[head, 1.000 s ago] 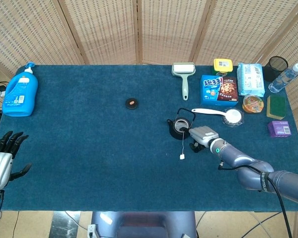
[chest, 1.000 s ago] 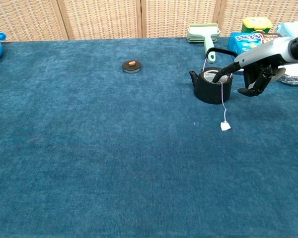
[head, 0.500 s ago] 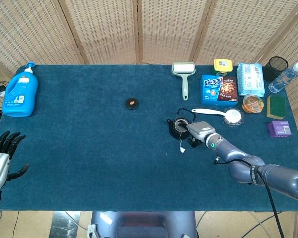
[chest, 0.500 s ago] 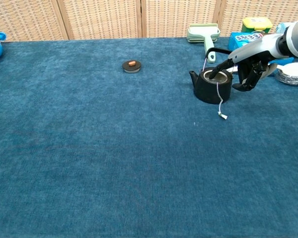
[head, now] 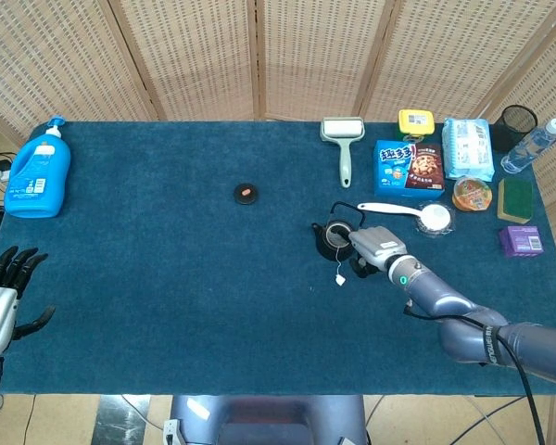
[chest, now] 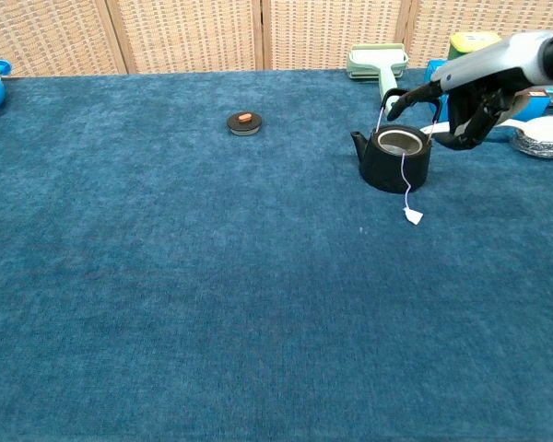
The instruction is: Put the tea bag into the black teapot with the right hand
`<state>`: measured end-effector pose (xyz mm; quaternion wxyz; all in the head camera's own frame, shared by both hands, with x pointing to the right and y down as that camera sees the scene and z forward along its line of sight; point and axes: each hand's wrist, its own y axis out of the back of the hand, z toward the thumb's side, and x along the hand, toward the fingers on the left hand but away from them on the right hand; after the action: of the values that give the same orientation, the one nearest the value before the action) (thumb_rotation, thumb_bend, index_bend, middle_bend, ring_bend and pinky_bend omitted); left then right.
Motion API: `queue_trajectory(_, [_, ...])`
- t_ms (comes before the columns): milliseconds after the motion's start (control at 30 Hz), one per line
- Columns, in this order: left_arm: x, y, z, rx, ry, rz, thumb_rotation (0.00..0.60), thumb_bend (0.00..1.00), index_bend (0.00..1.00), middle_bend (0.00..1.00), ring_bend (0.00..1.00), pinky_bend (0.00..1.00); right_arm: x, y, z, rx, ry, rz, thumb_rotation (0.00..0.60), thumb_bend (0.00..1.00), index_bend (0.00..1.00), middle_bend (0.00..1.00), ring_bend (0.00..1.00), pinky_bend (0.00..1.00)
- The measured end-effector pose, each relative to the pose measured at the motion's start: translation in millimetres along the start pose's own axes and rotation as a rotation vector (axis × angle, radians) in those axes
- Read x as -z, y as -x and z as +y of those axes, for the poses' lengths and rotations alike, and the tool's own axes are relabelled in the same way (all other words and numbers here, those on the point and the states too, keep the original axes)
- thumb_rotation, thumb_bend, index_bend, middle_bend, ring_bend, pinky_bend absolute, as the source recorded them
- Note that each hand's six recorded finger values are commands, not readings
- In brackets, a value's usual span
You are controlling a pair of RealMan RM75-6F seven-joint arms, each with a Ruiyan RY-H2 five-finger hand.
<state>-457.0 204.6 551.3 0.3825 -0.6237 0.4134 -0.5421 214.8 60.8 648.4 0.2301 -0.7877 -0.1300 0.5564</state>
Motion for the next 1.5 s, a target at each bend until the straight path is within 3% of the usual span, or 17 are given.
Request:
queue_trajectory(233, [1.8, 6.1, -1.1, -0.001, 0.011, 0.012, 0.600, 0.29, 0.14, 0.12, 0.03, 0.14, -0.2, -28.1, 5.8, 0.122, 0.029, 0.043, 0.600, 0.64, 0.03, 0.98, 1.00, 1.00])
queue_trajectory(467, [4.5, 11.4, -2.8, -0.006, 0.021, 0.026, 0.600, 0.29, 0.14, 0.12, 0.03, 0.14, 11.3, -50.6, 5.1, 0.228, 0.038, 0.040, 0.600, 0.62, 0.02, 0.82, 0.99, 1.00])
queue_trajectory(567, [6.3, 13.9, -3.4, -0.009, 0.025, 0.035, 0.600, 0.29, 0.14, 0.12, 0.03, 0.14, 18.5, -60.8, 3.2, 0.277, 0.037, 0.028, 0.600, 0.61, 0.02, 0.73, 0.91, 0.98])
queue_trajectory(700, [7.9, 17.5, -4.5, -0.017, 0.034, 0.044, 0.600, 0.29, 0.14, 0.12, 0.03, 0.14, 31.2, -76.5, -0.9, 0.351, 0.029, 0.001, 0.600, 0.60, 0.03, 0.65, 0.76, 0.85])
queue_trajectory(900, [6.6, 22.6, -10.7, -0.011, 0.038, 0.039, 0.600, 0.29, 0.14, 0.12, 0.03, 0.14, 55.7, -104.9, -10.6, 0.509, 0.014, -0.073, 0.600, 0.59, 0.05, 0.52, 0.56, 0.64])
queue_trajectory(1033, [4.0, 25.7, -11.4, -0.039, 0.028, 0.023, 0.600, 0.29, 0.14, 0.12, 0.03, 0.14, 78.9, -130.6, -30.9, 0.608, -0.001, -0.166, 0.600, 0.59, 0.06, 0.49, 0.50, 0.55])
queue_trajectory(1267, [-3.5, 33.4, -21.4, -0.020, 0.046, 0.002, 0.600, 0.29, 0.14, 0.12, 0.03, 0.14, 106.9, -167.1, -69.3, 0.700, 0.012, -0.302, 0.600, 0.59, 0.10, 0.48, 0.46, 0.50])
queue_trajectory(1500, [-4.9, 42.8, -27.2, -0.007, 0.054, 0.018, 0.600, 0.29, 0.14, 0.12, 0.03, 0.14, 127.8, -191.1, -98.1, 0.730, 0.061, -0.388, 0.600, 0.59, 0.10, 0.46, 0.45, 0.49])
